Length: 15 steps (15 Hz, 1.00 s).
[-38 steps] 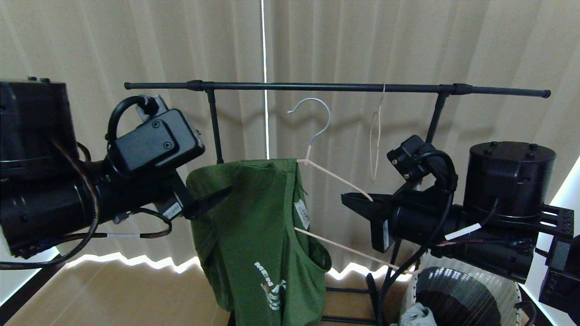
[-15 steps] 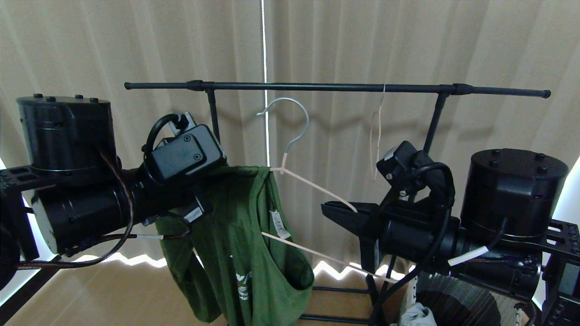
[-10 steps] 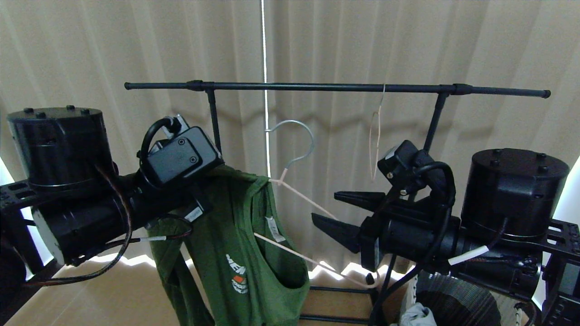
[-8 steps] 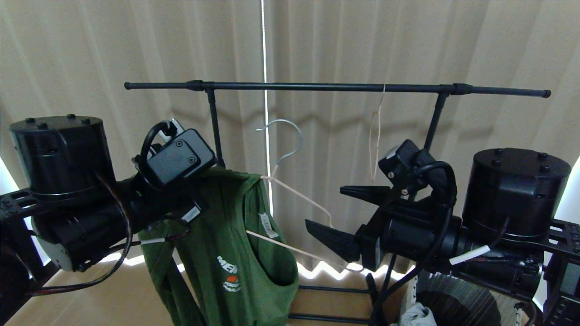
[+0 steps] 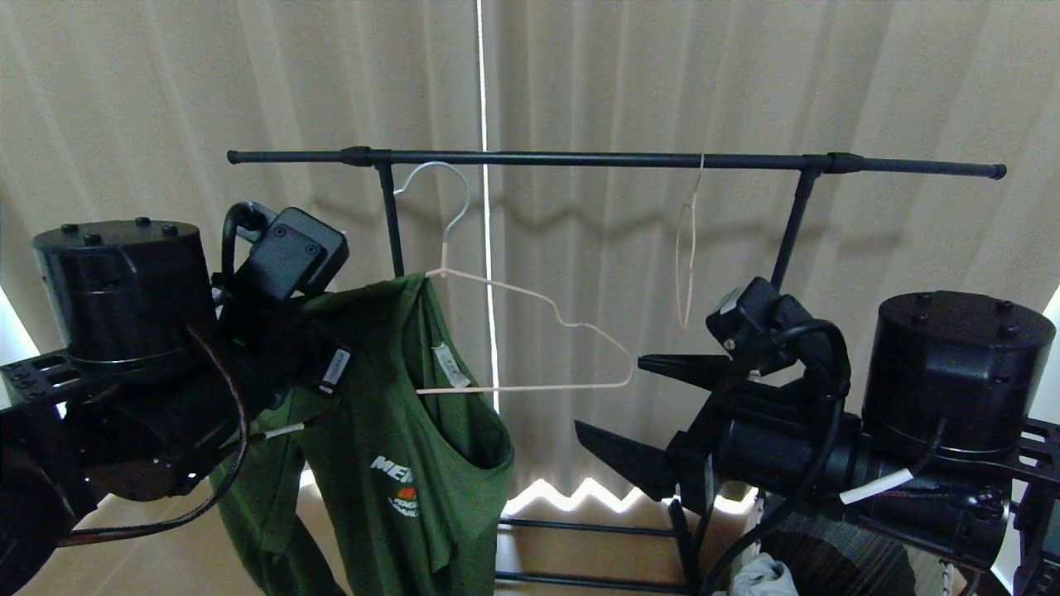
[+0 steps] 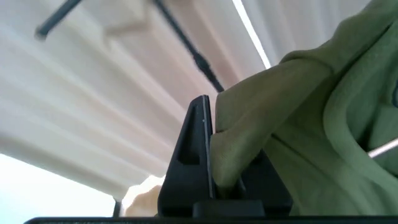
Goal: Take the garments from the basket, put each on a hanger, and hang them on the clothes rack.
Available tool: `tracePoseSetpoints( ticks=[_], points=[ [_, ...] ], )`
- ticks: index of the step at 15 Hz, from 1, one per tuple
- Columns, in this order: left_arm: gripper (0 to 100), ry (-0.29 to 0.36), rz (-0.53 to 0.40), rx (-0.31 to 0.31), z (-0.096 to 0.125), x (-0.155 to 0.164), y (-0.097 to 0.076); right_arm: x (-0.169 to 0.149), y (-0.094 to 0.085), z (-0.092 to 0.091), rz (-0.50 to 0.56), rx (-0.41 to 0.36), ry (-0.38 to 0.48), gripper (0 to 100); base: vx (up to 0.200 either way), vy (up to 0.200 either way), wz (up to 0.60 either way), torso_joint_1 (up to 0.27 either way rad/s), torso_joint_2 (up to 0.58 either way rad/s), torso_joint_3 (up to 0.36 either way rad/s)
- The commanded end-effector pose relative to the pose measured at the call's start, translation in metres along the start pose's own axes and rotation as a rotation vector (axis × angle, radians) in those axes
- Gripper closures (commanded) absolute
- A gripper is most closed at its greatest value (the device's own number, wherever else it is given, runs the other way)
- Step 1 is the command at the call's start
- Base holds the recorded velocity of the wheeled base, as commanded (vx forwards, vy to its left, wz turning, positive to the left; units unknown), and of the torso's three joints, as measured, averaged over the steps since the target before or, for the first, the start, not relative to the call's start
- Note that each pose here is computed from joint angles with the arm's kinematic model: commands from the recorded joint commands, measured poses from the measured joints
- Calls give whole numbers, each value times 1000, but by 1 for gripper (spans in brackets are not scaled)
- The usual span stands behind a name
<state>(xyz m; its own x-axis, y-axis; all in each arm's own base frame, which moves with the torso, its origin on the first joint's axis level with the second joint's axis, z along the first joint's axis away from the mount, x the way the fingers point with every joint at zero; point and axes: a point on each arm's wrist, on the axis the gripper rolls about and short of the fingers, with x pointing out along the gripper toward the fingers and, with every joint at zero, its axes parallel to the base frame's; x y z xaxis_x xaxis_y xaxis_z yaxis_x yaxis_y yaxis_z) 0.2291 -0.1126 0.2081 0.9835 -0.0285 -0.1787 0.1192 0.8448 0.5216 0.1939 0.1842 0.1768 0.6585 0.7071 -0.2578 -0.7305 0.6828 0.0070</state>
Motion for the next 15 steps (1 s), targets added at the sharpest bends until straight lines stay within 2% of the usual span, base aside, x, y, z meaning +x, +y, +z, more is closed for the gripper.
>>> tracePoseSetpoints(
  ticks=[1, 3, 4, 7, 10, 12, 15],
  points=[
    [100, -8, -1, -32, 4, 2, -3, -1, 1, -3, 7, -1, 10, 0, 0, 0, 0, 0, 0, 0],
    [100, -40, -26, -106, 13, -1, -8, 3, 4, -8, 23, -1, 30, 0, 0, 0, 0, 0, 0, 0],
    [100, -56, -45, -121, 16, -3, -10, 8, 7, -10, 32, 1, 44, 0, 0, 0, 0, 0, 0, 0],
    [100, -107, -58, -141, 26, -11, -12, 18, 7, -17, 33, 2, 72, 0, 0, 0, 0, 0, 0, 0],
    [100, -145, -71, -153, 35, -17, -12, 30, 6, -19, 27, -2, 27, 0, 0, 0, 0, 0, 0, 0],
    [100, -175, -112, -165, 41, -25, -20, 37, 6, -25, 24, -1, 30, 0, 0, 0, 0, 0, 0, 0],
    [100, -195, -130, -179, 45, -31, -21, 46, 4, -28, 17, -2, 30, 0, 0, 0, 0, 0, 0, 0]
  ],
)
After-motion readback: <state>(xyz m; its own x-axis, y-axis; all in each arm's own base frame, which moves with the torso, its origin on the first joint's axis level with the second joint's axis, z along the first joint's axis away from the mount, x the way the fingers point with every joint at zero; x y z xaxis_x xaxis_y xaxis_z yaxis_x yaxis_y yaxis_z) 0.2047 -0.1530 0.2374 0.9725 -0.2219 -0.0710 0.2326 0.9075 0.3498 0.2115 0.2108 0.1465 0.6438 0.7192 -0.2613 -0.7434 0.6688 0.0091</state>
